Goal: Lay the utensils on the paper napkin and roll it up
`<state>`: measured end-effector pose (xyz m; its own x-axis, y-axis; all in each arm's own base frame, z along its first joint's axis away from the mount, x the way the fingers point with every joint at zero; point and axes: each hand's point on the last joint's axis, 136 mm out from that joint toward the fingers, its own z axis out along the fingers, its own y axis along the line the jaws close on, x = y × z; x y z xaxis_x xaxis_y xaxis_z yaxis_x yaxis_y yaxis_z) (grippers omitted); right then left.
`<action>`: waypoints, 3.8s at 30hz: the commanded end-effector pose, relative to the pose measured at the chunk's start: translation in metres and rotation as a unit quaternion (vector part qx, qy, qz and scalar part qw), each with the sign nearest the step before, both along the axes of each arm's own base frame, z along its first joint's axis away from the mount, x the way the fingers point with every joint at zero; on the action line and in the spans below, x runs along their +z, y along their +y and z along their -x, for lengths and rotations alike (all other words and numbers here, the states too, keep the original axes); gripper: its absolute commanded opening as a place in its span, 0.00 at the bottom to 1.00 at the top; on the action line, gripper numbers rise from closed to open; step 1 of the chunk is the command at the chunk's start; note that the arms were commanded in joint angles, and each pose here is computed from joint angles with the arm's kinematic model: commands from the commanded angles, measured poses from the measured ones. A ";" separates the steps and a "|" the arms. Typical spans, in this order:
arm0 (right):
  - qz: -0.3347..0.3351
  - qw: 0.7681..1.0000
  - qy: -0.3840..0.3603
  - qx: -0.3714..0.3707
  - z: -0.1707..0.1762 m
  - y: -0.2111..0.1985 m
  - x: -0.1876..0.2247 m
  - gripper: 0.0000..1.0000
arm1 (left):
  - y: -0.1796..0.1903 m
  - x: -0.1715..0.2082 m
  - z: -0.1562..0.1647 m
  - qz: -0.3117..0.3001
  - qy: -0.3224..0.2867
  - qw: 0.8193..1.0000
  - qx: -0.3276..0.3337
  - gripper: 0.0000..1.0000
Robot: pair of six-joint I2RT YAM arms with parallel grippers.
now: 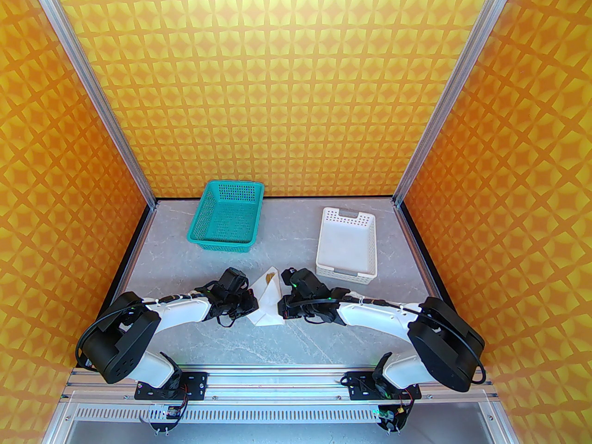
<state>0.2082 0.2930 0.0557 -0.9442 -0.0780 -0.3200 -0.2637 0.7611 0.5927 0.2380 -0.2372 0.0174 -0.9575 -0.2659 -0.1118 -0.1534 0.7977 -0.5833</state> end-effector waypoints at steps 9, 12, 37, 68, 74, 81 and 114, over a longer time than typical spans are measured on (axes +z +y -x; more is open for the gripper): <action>-0.026 0.999 0.033 0.008 0.022 0.007 -0.016 0.02 | 0.007 -0.004 -0.003 -0.022 -0.004 1.000 0.002 0.00; -0.021 0.999 0.033 0.004 0.024 0.004 -0.019 0.02 | 0.007 -0.004 -0.003 -0.022 -0.005 1.000 0.001 0.00; -0.012 0.999 0.040 -0.008 0.031 -0.005 -0.030 0.01 | 0.008 -0.004 -0.004 -0.028 -0.004 1.000 0.000 0.00; 0.058 0.995 0.075 -0.032 0.039 -0.024 -0.071 0.00 | 0.029 0.037 -0.015 -0.052 -0.057 0.997 0.004 0.15; 0.063 0.995 0.073 -0.031 0.038 -0.025 -0.070 0.00 | 0.019 0.056 -0.018 -0.024 -0.079 0.997 -0.010 0.11; 0.066 0.995 0.072 -0.030 0.038 -0.026 -0.070 0.00 | -0.035 0.067 -0.015 0.069 -0.079 0.992 -0.073 0.03; -0.031 0.998 0.028 -0.038 0.018 -0.017 0.009 0.08 | -0.002 -0.010 -0.016 -0.054 -0.028 0.997 -0.043 0.00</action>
<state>0.1910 0.2820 0.0611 -0.9603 0.0044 -0.2788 -0.1854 0.7366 0.6504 0.2584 -0.2498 0.0196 -0.9646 -0.1673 -0.2040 -0.0313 0.8404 -0.5411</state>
